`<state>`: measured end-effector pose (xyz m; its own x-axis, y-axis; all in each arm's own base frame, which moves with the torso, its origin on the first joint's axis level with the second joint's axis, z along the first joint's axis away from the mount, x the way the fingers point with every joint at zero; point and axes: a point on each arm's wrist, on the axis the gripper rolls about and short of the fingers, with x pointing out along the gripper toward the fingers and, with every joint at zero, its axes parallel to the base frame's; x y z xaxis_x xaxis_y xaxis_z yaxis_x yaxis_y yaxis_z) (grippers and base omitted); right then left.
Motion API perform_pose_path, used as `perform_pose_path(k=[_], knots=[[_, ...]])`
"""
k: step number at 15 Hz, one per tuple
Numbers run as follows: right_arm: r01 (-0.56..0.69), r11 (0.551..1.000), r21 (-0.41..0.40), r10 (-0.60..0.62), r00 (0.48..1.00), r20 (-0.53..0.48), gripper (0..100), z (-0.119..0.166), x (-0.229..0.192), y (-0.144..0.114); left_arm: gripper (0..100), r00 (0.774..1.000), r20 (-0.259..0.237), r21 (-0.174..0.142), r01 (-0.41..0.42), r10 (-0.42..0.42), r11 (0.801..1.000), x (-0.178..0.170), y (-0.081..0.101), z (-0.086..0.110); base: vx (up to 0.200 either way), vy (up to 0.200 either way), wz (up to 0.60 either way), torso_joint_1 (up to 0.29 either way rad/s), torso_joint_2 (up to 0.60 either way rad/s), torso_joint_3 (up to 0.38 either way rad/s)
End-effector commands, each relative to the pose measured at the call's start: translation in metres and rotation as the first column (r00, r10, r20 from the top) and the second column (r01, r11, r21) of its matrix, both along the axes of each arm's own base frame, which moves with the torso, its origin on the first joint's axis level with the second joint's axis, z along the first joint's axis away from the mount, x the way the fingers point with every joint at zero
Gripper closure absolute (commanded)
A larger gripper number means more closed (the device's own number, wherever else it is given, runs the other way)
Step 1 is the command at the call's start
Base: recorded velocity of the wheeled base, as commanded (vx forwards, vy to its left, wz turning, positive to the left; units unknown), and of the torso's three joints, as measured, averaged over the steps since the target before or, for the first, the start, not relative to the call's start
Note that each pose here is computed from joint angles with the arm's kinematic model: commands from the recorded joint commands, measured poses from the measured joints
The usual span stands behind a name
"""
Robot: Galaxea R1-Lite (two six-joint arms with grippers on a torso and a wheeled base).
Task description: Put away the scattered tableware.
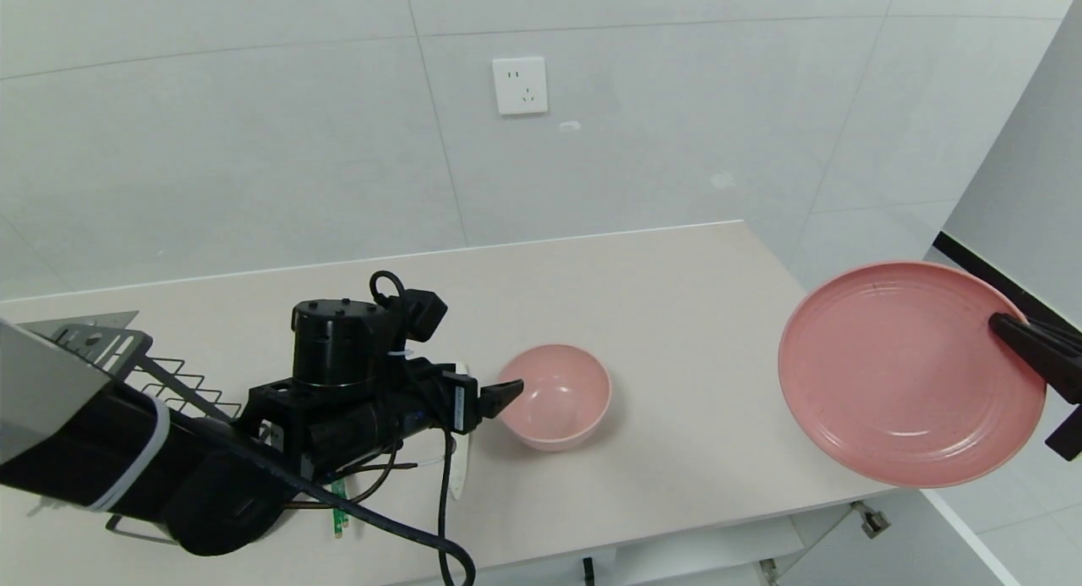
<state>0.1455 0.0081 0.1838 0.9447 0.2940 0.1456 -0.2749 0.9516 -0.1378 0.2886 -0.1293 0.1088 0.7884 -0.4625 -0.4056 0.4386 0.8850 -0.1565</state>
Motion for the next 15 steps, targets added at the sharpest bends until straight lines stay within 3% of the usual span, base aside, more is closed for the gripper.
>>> perform_pose_path(k=[1, 6, 15], knots=[[-0.001, 1.000, 0.000, 0.001, 1.000, 0.001, 100, 0.000, 0.000, 0.000, 0, 1.000, -0.019, 0.007, 0.002, -0.002, 1.000, 0.004, -0.003, -0.011, 0.000, 0.000, 0.00, 0.000, 0.00, 0.000], [0.000, 1.000, -0.002, 0.000, 1.000, -0.006, 100, -0.002, -0.001, 0.000, 0, 0.999, -0.040, 0.017, 0.007, -0.007, 1.000, 0.010, -0.008, -0.029, 0.000, 0.000, 0.00, 0.000, 0.00, 0.000], [0.000, 1.000, -0.008, -0.001, 1.000, -0.015, 100, -0.004, -0.001, 0.000, 0, 1.000, -0.020, 0.009, 0.009, -0.009, 1.000, 0.020, -0.013, -0.048, 0.000, 0.000, 0.00, 0.000, 0.00, 0.000]])
